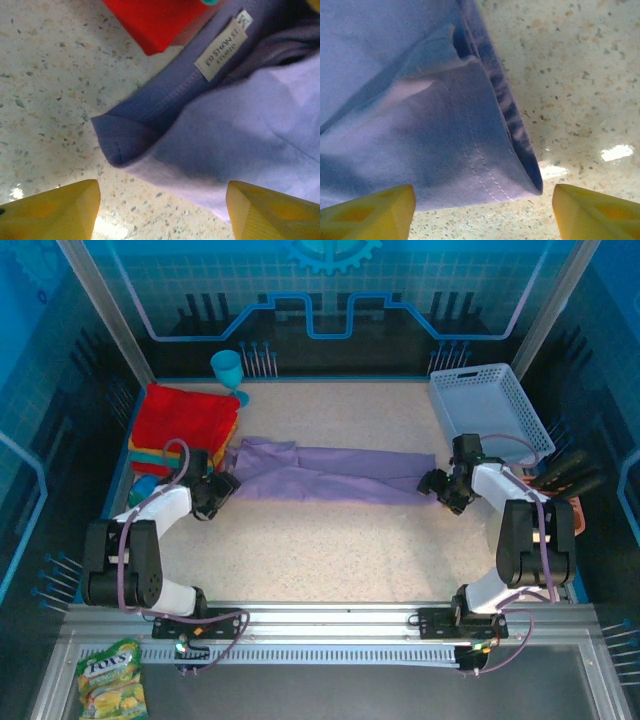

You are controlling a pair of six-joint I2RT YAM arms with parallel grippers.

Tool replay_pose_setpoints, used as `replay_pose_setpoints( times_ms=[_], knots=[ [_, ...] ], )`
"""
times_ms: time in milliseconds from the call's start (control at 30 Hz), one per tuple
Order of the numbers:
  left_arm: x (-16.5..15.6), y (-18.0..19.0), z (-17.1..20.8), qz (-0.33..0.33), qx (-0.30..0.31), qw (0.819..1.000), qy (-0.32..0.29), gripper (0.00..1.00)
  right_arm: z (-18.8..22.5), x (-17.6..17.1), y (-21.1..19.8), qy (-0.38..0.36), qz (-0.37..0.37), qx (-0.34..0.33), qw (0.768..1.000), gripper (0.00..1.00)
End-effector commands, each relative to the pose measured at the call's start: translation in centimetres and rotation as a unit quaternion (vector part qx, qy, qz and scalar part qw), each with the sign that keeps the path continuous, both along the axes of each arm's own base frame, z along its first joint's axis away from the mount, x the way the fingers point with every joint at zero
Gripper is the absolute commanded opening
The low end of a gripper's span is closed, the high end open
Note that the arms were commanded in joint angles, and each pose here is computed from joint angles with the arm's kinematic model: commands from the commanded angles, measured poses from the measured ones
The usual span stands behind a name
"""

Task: Fold and stack the t-shirts

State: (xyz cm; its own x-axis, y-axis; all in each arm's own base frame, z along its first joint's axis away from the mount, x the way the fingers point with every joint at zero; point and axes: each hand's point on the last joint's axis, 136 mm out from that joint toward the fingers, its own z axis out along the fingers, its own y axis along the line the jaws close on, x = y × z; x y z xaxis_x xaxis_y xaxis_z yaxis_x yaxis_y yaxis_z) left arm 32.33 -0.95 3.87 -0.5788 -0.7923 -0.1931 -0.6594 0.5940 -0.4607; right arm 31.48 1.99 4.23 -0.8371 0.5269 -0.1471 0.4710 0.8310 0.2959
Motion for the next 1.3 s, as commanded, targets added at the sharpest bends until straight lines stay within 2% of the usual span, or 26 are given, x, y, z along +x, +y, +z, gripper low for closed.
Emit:
replay_pose_setpoints(
  times_ms=[0,167,233,300,333,400,433,467,533,667,1000,1167,1267],
  knots=[
    [1.8,0.0,0.1,0.028,-0.029,0.998,-0.043,0.66,-0.7,-0.2,0.1,0.009,-0.007,0.015,1.000,0.68],
    [2.0,0.4,-0.6,0.038,-0.024,0.998,-0.041,0.63,-1.2,-0.4,0.0,0.016,-0.007,0.009,1.000,0.60],
    [2.1,0.5,-0.8,0.045,-0.023,0.998,-0.045,0.60,-2.3,-1.4,0.0,0.034,-0.008,0.010,0.999,0.57],
    [2.1,0.6,-1.1,0.051,-0.022,0.997,-0.047,0.56,-2.5,-1.6,0.1,0.036,-0.011,0.014,0.999,0.49],
    [2.1,0.7,-1.2,0.053,-0.022,0.997,-0.048,0.54,-2.6,-1.5,0.0,0.034,-0.013,0.017,0.999,0.42],
    [2.1,0.7,-1.4,0.055,-0.023,0.997,-0.048,0.49,-2.5,-1.5,0.0,0.033,-0.013,0.015,0.999,0.36],
    [2.1,0.7,-1.5,0.054,-0.024,0.997,-0.047,0.45,-2.5,-1.5,-0.1,0.033,-0.013,0.013,0.999,0.33],
    [2.0,0.6,-1.6,0.055,-0.025,0.997,-0.045,0.40,-2.4,-1.6,-0.3,0.034,-0.013,0.011,0.999,0.25],
    [1.7,0.6,-1.8,0.055,-0.025,0.997,-0.042,0.30,-2.1,-1.6,-0.6,0.033,-0.014,0.008,0.999,0.18],
    [0.6,0.9,-1.5,0.057,-0.014,0.998,-0.038,0.01,-1.7,-1.7,-1.3,0.029,-0.022,0.007,0.999,0.00],
    [-2.3,1.0,0.4,0.053,0.001,0.996,-0.071,0.00,-1.5,-2.1,-2.8,0.031,-0.046,0.017,0.998,0.00],
    [-5.8,0.2,-1.9,0.059,-0.019,0.998,-0.017,0.00,-1.7,-2.9,-3.0,0.039,-0.054,0.018,0.998,0.00],
    [-7.5,0.8,-2.5,0.072,-0.002,0.997,-0.003,0.01,-1.9,-3.3,-3.3,0.039,-0.062,0.014,0.997,0.00]
  ],
)
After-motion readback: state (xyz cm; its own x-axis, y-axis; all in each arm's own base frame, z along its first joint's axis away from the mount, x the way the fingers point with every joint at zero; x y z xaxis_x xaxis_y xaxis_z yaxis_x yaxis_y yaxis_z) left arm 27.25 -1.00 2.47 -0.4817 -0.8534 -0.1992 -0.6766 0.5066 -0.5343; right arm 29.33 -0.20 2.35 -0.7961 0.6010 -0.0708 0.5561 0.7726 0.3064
